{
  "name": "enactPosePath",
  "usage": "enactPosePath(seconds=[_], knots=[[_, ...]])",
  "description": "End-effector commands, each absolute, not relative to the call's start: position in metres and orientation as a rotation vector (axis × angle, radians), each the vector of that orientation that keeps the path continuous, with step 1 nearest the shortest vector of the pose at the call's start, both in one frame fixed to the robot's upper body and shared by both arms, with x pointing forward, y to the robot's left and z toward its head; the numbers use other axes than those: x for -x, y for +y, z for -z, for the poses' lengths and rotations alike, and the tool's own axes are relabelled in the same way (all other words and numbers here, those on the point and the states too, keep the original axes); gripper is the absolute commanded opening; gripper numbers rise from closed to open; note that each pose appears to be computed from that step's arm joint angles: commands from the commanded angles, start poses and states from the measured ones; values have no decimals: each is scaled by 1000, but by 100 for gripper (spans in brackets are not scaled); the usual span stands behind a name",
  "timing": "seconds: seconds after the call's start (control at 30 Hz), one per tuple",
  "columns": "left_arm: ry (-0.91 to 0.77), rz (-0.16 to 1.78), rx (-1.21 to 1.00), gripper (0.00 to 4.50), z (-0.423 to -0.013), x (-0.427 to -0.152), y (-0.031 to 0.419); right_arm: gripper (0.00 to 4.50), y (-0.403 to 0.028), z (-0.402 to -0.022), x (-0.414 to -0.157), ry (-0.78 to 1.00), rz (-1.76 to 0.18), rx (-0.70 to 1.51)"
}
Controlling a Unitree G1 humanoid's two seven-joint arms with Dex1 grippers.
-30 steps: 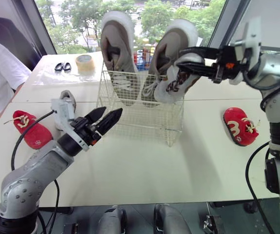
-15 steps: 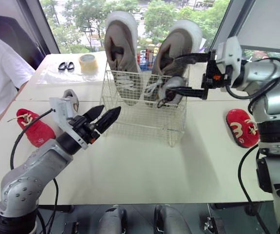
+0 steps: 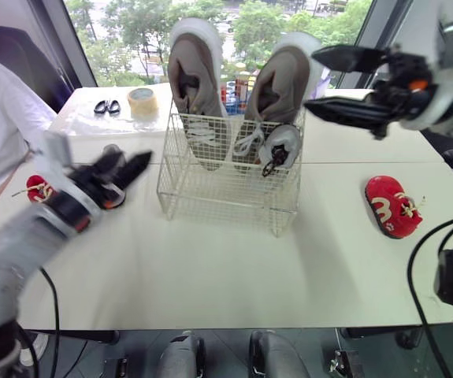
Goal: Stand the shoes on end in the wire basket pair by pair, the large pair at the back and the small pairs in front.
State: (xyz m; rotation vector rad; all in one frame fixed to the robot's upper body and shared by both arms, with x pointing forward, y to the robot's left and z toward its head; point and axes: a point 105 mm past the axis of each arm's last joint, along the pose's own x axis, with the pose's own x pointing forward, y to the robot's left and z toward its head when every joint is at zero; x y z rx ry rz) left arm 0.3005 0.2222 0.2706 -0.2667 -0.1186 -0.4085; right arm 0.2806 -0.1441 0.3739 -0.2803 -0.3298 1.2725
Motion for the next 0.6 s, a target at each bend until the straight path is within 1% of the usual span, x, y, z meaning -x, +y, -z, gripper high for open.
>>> enactPosePath(seconds=[0.03,0.1,0.17,0.23,0.33,0.4,0.53,0.6], knots=[[-96,148,137,450,-291,-332,277,445,-130,-351,-254,-184,-1402,282],[22,41,75,450,-285,-355,309,445,-120,-315,-243,-31,-1500,226],[146,13,49,450,-272,-371,325,445,-116,-291,-243,41,-1490,234],[228,-9,2,450,-266,-383,335,445,-116,-276,-244,78,-1467,268],[294,5,-66,450,-264,-399,341,445,-115,-264,-244,105,-1444,304],[331,45,-55,450,-261,-409,337,445,-114,-260,-239,118,-1451,299],[372,63,-28,450,-251,-419,333,445,-114,-256,-233,129,-1438,300],[396,102,-20,450,-244,-421,327,445,-115,-256,-232,126,-1423,295]])
